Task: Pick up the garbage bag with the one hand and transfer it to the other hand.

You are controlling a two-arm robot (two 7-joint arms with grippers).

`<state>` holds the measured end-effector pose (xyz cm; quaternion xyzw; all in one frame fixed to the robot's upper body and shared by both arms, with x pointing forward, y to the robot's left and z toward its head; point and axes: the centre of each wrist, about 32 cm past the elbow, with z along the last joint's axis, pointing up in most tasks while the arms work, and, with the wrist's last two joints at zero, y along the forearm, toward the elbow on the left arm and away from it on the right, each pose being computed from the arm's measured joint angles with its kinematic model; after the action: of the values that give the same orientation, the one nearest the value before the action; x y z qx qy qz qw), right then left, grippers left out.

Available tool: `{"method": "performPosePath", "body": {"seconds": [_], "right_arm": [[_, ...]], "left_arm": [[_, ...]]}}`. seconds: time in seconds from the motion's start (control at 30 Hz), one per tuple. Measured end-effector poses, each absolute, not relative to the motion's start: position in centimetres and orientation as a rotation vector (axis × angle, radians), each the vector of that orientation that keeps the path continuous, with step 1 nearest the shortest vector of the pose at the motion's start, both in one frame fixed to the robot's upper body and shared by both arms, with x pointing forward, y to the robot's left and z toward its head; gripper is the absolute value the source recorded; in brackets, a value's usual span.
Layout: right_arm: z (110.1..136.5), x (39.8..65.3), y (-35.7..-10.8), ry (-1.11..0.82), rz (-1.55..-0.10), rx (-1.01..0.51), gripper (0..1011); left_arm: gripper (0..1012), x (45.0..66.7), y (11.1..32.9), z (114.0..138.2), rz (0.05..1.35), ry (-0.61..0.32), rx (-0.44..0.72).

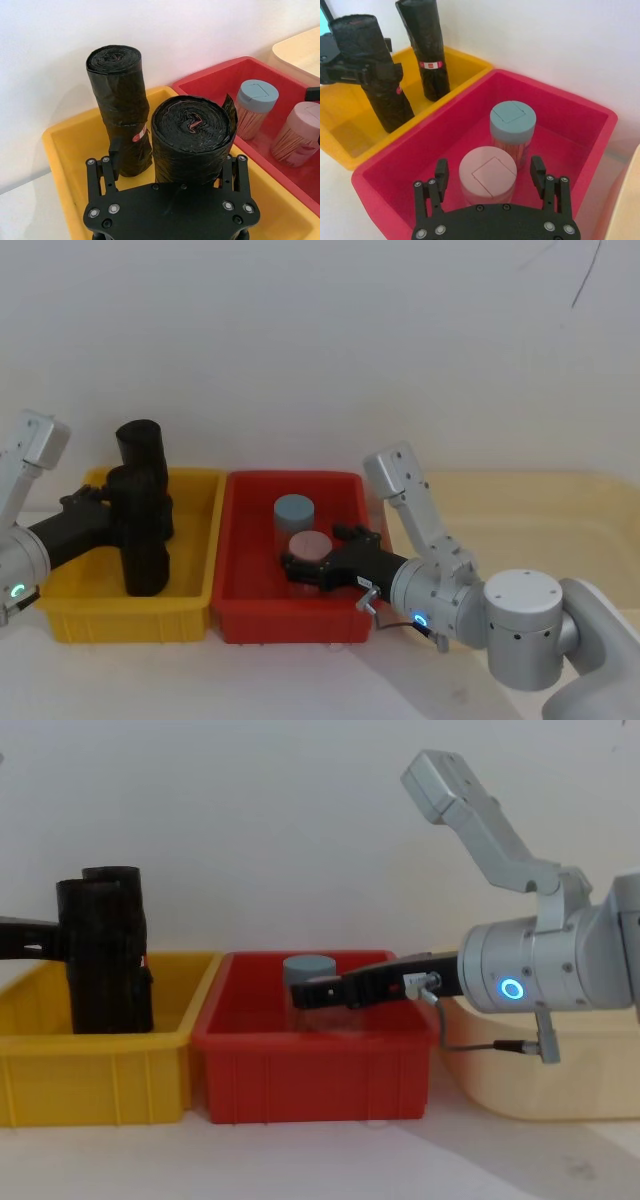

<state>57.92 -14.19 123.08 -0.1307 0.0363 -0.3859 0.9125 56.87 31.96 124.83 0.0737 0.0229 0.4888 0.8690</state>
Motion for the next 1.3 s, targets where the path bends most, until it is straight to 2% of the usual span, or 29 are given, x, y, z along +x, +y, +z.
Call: {"method": "performPosePath", "body": {"seconds": [0.2, 0.3, 0.43, 0.47, 0.57, 0.67, 0.8, 1.07, 1.3], "right_arm": [[122.95, 57.98, -14.31, 0.078, -0.791, -0.279, 978], [122.9, 58.01, -14.36, 0.08, -0.791, -0.283, 946], [122.83, 58.03, -14.43, 0.082, -0.789, -0.288, 824], [122.82, 58.03, -14.44, 0.082, -0.789, -0.289, 824], [122.8, 58.04, -14.46, 0.083, -0.788, -0.29, 693], [122.78, 58.06, -14.49, 0.083, -0.788, -0.292, 655], [122.78, 58.07, -14.5, 0.083, -0.788, -0.293, 650], [122.77, 58.08, -14.52, 0.083, -0.787, -0.295, 650], [122.84, 58.02, -14.59, 0.08, -0.787, -0.296, 650]], "left_arm": [[1001, 56.89, 31.95, 124.83, 1.022, 0.048, 0.155], [954, 56.89, 31.95, 124.82, 1.022, 0.048, 0.155], [856, 56.9, 31.95, 124.82, 1.022, 0.048, 0.155], [821, 56.9, 31.95, 124.82, 1.022, 0.048, 0.155], [714, 56.91, 31.95, 124.83, 1.022, 0.048, 0.155], [657, 56.91, 31.95, 124.83, 1.022, 0.048, 0.155], [517, 56.92, 31.95, 124.85, 1.022, 0.048, 0.155], [453, 56.92, 31.96, 124.85, 1.022, 0.048, 0.155], [437, 56.92, 31.96, 124.85, 1.022, 0.048, 0.155]]}}
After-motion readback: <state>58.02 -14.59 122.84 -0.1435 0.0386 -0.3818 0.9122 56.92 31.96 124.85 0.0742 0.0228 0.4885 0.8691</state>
